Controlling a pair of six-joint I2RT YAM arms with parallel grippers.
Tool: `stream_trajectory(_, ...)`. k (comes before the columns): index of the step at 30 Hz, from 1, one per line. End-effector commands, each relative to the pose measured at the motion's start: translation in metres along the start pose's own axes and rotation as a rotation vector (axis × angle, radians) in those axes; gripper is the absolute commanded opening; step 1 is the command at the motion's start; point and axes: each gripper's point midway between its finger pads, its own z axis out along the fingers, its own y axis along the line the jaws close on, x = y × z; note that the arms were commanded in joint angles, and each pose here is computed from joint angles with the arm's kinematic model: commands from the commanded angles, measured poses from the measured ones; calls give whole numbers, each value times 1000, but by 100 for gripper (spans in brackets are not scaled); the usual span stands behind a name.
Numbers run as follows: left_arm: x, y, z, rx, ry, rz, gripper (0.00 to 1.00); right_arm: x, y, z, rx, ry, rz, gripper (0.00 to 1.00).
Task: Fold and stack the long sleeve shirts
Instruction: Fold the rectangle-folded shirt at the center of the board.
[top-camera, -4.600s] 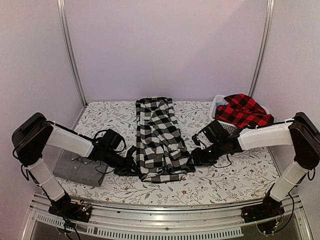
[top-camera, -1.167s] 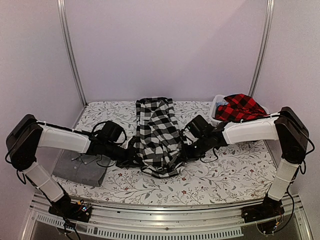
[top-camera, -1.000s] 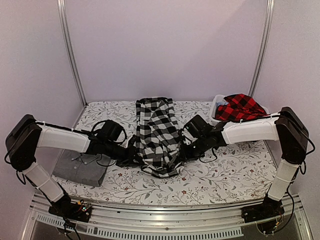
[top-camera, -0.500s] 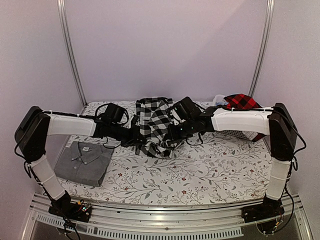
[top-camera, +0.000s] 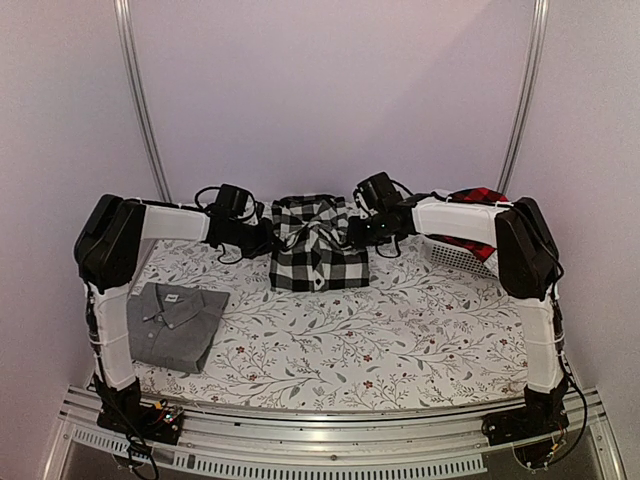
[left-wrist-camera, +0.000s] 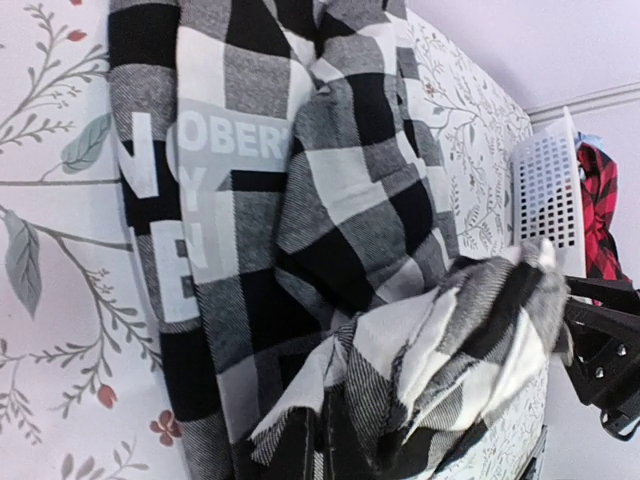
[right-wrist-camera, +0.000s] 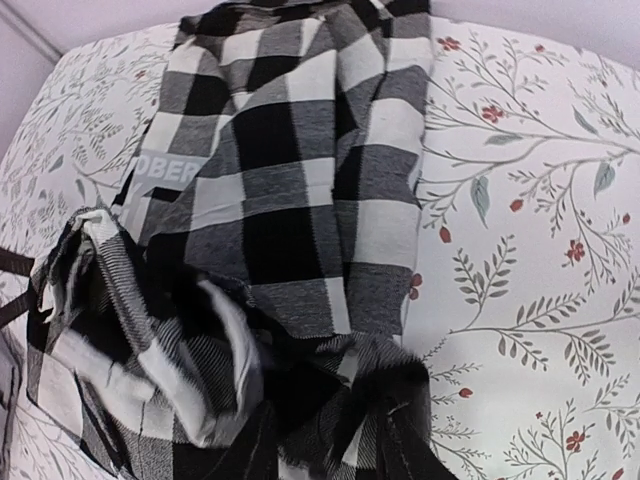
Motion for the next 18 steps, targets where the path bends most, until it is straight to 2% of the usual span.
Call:
stream_trajectory(1, -18, 11, 8, -25, -39, -1, 0, -4, -6, 15, -18, 1, -3, 43)
stream_trajectory(8, -35, 16, 7, -17, -68, 4, 2, -29, -4, 8, -49, -38, -41, 59)
stream_trajectory(12, -44, 7, 6, 11, -78, 46, 17, -29, -10, 3, -21, -37, -39, 68)
stream_trajectory(14, -47, 9, 7, 8, -66, 44, 33, -26, -14, 6, -28, -22, -30, 71)
stream_trajectory(18, -53, 19, -4, -28, -91, 35, 50, -17, -21, 14, -60, 16, -14, 77)
